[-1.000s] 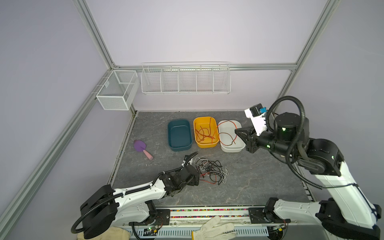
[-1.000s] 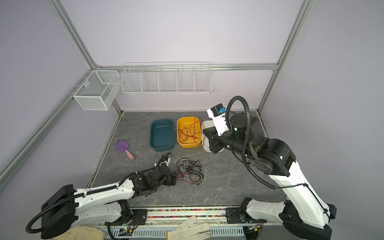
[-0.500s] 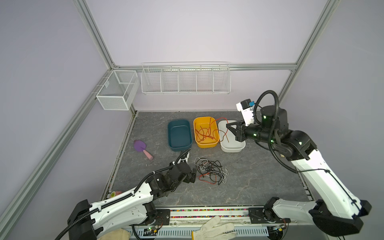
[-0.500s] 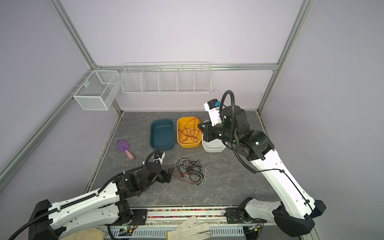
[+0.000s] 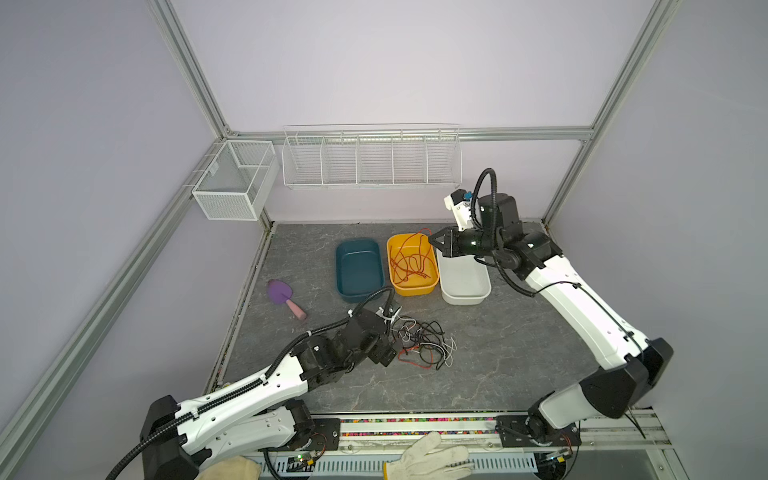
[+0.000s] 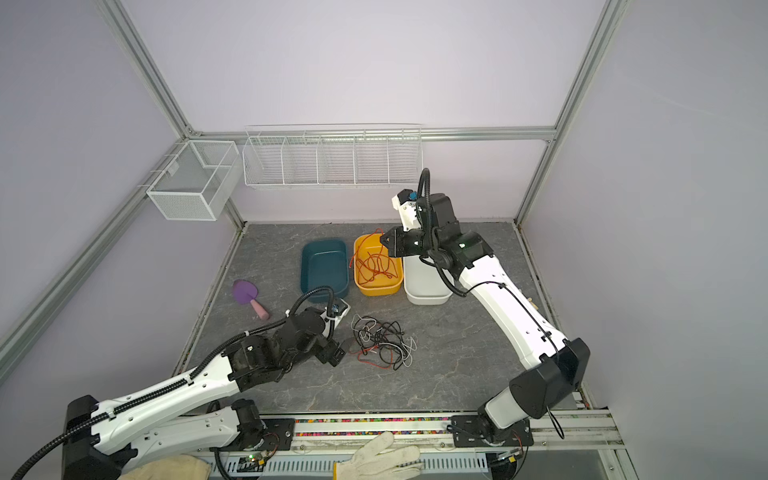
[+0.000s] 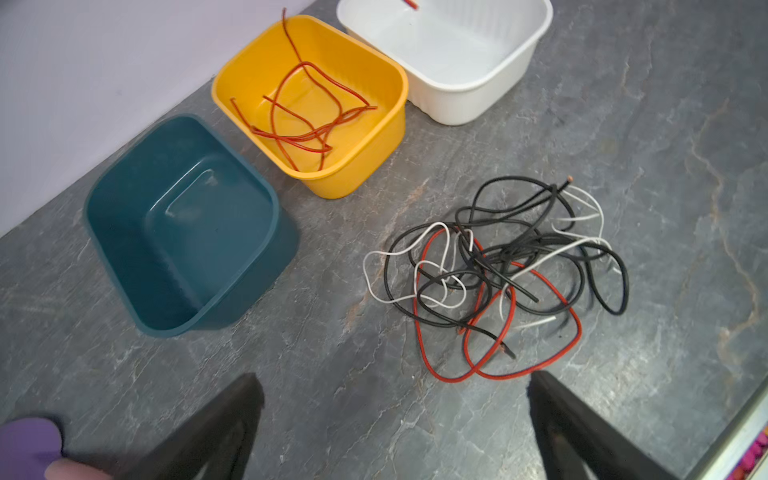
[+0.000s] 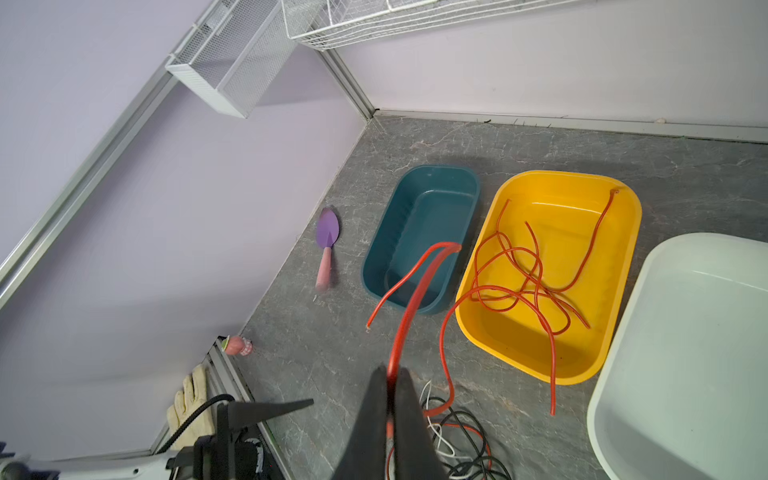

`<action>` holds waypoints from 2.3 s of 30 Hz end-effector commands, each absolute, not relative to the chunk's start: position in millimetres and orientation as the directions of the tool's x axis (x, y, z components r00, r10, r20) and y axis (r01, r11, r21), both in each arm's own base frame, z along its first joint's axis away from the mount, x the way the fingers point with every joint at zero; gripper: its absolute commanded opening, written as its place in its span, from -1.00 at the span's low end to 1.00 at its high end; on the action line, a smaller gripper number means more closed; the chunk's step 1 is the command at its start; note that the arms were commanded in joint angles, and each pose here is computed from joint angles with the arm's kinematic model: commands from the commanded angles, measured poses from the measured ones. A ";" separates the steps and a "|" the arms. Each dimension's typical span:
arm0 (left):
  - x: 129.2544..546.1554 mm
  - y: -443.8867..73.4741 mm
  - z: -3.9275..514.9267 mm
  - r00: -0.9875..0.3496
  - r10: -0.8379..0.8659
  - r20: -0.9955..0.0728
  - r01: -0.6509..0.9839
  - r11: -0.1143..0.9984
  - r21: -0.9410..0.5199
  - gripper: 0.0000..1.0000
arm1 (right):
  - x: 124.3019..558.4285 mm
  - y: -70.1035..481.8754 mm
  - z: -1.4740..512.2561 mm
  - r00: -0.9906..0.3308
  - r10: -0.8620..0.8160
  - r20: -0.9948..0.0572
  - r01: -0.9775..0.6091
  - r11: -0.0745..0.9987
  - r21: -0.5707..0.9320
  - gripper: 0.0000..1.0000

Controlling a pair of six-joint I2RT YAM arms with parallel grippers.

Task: Untangle the cables
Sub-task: 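Carry the red wire over the yellow tub with the right gripper, then lower the red wire into the yellow tub and open the right gripper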

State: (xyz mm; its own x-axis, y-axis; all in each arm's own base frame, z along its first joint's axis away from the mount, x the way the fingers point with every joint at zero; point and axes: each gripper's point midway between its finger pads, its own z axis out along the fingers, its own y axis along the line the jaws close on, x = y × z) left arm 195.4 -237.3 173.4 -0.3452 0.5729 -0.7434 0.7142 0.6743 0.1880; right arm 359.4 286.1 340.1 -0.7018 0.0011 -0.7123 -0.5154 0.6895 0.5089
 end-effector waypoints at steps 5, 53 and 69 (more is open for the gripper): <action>177.5 -247.6 141.8 -0.211 0.693 -0.690 0.839 0.490 0.236 0.99 | 392.1 302.9 301.3 -0.769 0.005 -0.640 -0.463 0.686 0.562 -0.86; 183.2 -230.3 161.2 -0.049 0.624 -0.780 0.776 0.515 0.364 0.99 | 474.9 288.3 119.7 -0.910 0.037 -0.413 -0.179 0.863 0.471 -0.86; 182.8 -231.1 156.9 -0.054 0.638 -0.769 0.782 0.505 0.364 0.99 | 473.6 260.8 88.5 -0.920 0.050 -0.389 -0.071 0.954 0.292 -0.86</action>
